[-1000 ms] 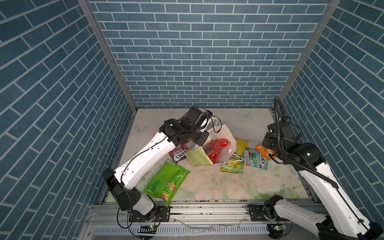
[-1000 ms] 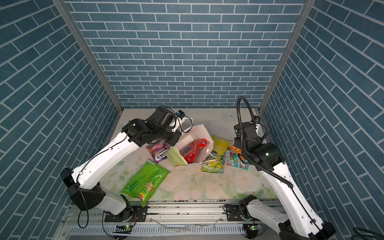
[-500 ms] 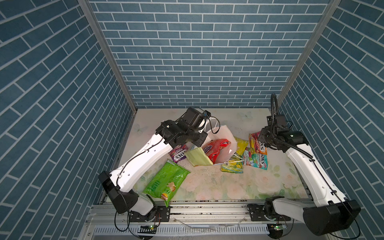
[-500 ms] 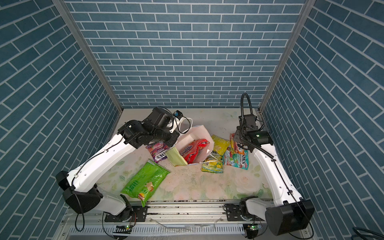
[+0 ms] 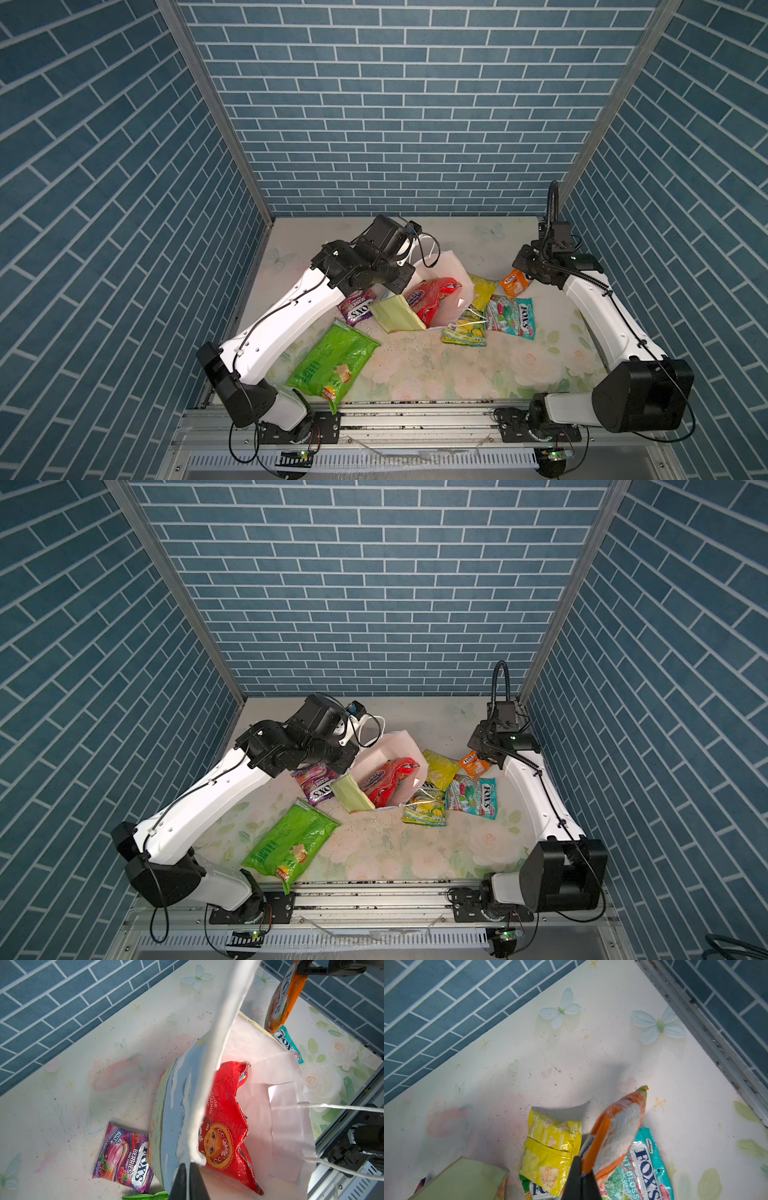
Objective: Take the snacks out of the paper bag
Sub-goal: 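Carry the orange pack with the right gripper over the other Fox's packs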
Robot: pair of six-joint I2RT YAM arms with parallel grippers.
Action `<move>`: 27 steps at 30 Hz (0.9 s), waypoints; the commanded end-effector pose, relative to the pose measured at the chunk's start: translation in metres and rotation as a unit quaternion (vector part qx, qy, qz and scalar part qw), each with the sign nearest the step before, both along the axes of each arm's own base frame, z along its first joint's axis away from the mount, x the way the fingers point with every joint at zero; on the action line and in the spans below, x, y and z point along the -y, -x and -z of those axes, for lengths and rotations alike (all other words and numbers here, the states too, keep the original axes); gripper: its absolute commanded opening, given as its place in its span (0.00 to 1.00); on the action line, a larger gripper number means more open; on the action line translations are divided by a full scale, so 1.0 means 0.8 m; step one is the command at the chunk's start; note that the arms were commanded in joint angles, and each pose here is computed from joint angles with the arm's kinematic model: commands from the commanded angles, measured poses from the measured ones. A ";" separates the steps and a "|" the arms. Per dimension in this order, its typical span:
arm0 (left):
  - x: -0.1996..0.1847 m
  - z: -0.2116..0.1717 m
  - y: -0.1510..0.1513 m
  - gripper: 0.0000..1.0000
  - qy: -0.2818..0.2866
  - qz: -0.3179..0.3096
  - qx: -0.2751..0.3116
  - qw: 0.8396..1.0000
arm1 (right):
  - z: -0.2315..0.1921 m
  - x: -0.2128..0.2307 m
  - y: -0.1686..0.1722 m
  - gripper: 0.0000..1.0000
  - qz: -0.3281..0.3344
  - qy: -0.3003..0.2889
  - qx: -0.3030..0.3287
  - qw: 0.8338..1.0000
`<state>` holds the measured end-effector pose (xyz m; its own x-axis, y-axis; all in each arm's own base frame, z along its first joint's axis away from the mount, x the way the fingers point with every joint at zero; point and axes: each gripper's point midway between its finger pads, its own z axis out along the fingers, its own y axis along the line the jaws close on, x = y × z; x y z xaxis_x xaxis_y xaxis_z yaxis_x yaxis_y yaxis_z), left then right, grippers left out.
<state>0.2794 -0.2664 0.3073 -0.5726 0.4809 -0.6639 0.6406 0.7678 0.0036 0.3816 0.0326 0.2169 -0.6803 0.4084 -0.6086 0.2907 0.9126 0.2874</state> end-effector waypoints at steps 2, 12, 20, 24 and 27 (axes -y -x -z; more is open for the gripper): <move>-0.011 0.004 0.002 0.09 -0.009 -0.010 -0.007 1.000 | -0.037 -0.009 -0.038 0.00 -0.013 -0.022 0.073 0.997; -0.013 0.003 0.001 0.09 -0.008 -0.020 -0.007 1.000 | 0.013 -0.007 -0.062 0.00 -0.005 -0.045 0.041 0.998; -0.015 0.003 0.002 0.09 -0.011 -0.023 -0.008 1.000 | 0.063 0.010 -0.014 0.00 0.018 -0.049 -0.009 0.999; -0.015 0.005 0.002 0.09 -0.015 -0.021 -0.011 1.000 | 0.071 0.027 0.022 0.00 0.039 -0.031 -0.029 0.998; -0.014 0.007 0.001 0.09 -0.018 -0.020 -0.011 1.000 | 0.080 0.036 0.044 0.00 0.048 -0.018 -0.047 0.998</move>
<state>0.2791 -0.2631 0.3052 -0.5915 0.4710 -0.6544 0.6224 0.7827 0.0007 0.3666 0.0115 0.1615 -0.6737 0.4849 -0.5576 0.3570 0.8743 0.3290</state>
